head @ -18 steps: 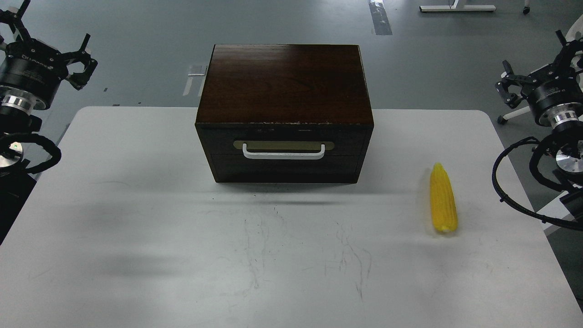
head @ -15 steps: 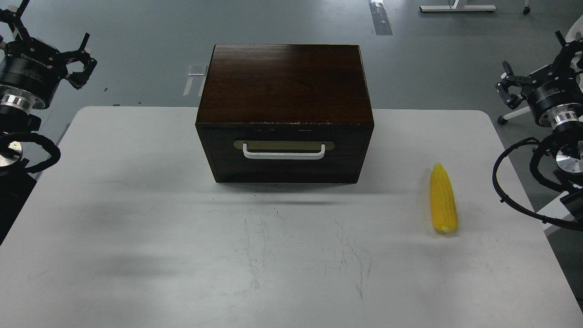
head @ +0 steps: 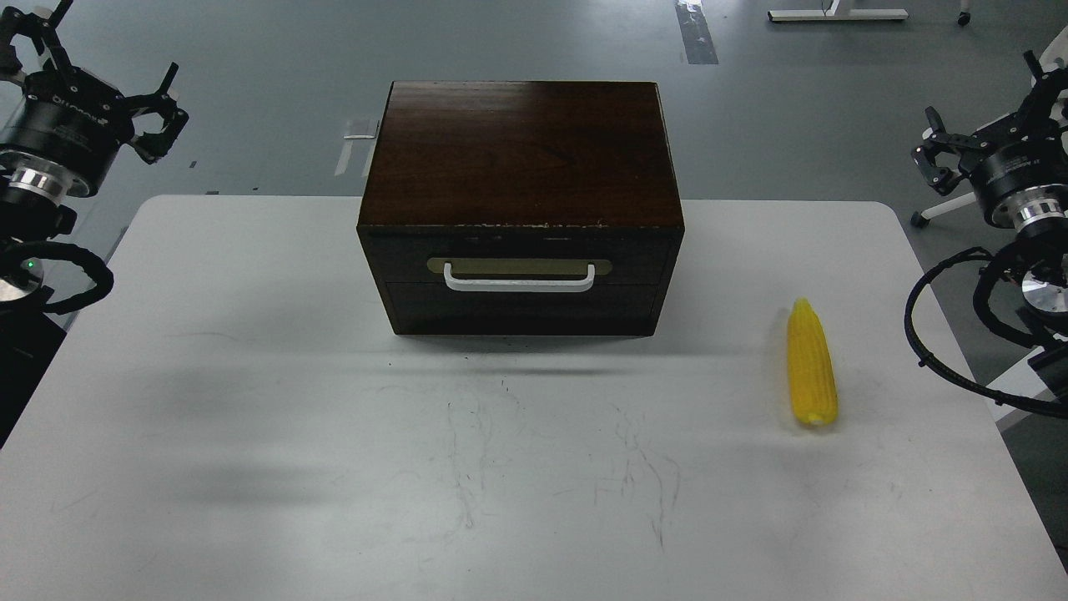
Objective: Put corn in drawer with both arms
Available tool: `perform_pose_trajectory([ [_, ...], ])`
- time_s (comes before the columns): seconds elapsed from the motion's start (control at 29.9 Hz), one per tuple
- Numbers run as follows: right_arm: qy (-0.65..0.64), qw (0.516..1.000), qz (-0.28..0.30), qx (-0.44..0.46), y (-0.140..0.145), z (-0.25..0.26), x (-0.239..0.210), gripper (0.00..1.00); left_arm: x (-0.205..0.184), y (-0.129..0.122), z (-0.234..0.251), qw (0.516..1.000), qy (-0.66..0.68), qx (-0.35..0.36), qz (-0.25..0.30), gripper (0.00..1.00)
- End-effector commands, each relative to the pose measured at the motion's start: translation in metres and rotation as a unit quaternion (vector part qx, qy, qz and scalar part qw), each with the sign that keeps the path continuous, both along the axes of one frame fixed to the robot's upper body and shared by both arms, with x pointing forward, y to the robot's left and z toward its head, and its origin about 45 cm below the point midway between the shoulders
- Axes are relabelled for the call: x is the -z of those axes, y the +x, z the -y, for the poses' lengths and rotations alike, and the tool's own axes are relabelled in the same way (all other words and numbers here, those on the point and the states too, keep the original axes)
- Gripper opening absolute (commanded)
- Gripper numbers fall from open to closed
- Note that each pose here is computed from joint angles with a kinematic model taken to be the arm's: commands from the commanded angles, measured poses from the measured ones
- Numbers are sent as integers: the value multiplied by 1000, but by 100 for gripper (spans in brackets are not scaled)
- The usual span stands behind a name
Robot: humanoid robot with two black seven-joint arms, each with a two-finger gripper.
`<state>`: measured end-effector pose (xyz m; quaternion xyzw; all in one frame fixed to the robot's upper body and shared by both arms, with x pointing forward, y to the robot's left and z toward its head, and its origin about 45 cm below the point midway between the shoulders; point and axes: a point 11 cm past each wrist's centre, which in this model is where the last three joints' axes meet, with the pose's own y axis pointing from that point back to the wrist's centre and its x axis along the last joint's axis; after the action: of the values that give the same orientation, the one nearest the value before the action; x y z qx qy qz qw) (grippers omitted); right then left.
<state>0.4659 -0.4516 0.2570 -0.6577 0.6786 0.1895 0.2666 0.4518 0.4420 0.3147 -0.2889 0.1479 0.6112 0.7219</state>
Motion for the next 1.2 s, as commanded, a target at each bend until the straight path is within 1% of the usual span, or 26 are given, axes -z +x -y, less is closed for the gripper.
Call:
perform_pose_trajectory([
  [0.0, 0, 1000, 2, -1, 1, -1, -2, 100, -12, -3, -10, 1000, 25, -10, 14, 98],
  [0.1, -1, 1000, 7, -2, 4, -1, -8, 100, -28, -1, -6, 998, 57, -2, 34, 98],
  [0.2, -3, 1000, 10, 0, 3, 2, -11, 100, -53, 4, 12, 989, 133, 28, 58, 97],
  [0.27, -9, 1000, 8, -1, 3, 4, -13, 100, -86, 6, 40, 972, 198, 67, 103, 97],
  [0.3, -13, 1000, 7, -2, 3, 5, -14, 100, -95, 4, 50, 966, 215, 80, 115, 97],
  [0.33, -24, 1000, 2, -3, 1, 8, -13, 100, -112, 1, 68, 953, 249, 106, 138, 97],
  [0.4, -33, 999, 2, 4, -2, 18, -18, 100, -127, -3, 89, 935, 287, 132, 163, 97],
  [0.47, -52, 998, 6, 26, -11, 46, -32, 100, -150, -12, 139, 881, 381, 182, 213, 95],
  [0.5, -55, 998, 7, 29, -13, 50, -34, 100, -155, -15, 150, 865, 406, 192, 225, 94],
  [0.53, -58, 998, 8, 33, -15, 54, -37, 100, -166, -21, 171, 831, 451, 206, 252, 94],
  [0.57, -58, 998, 8, 35, -15, 56, -37, 100, -167, -25, 193, 798, 489, 224, 270, 94],
  [0.6, -58, 998, 8, 35, -15, 56, -37, 100, -167, -25, 193, 798, 489, 224, 271, 94],
  [0.63, -56, 998, 7, 39, -17, 59, -35, 100, -162, -29, 215, 765, 524, 243, 284, 94],
  [0.67, -55, 998, 6, 39, -18, 59, -34, 100, -159, -31, 227, 746, 543, 254, 291, 94],
  [0.73, -53, 998, 3, 45, -22, 62, -28, 100, -144, -46, 278, 654, 613, 299, 328, 94],
  [0.77, -54, 997, 1, 47, -24, 64, -26, 100, -140, -50, 289, 629, 629, 309, 337, 94],
  [0.8, -55, 997, -1, 51, -26, 67, -24, 100, -127, -58, 306, 579, 661, 329, 347, 94],
  [0.87, -54, 997, -4, 52, -28, 68, -21, 100, -113, -62, 315, 524, 698, 342, 349, 94],
  [0.93, -54, 997, -12, 57, -33, 72, -13, 100, -87, -73, 335, 428, 740, 367, 368, 93],
  [0.97, -54, 997, -12, 58, -34, 73, -13, 100, -82, -77, 341, 407, 745, 373, 375, 93],
  [1.0, -54, 996, -12, 63, -35, 75, -12, 100, -72, -85, 352, 368, 752, 384, 389, 93],
  [1.04, -54, 996, -13, 67, -36, 78, -12, 100, -67, -89, 358, 349, 755, 388, 396, 92],
  [1.07, -55, 996, -13, 69, -37, 79, -12, 100, -62, -93, 361, 331, 759, 392, 401, 92],
  [1.14, -51, 996, -11, 69, -36, 77, -12, 100, -46, -100, 363, 262, 779, 399, 407, 90],
  [1.17, -49, 996, -11, 68, -35, 76, -11, 100, -41, -101, 362, 242, 785, 400, 406, 90],
])
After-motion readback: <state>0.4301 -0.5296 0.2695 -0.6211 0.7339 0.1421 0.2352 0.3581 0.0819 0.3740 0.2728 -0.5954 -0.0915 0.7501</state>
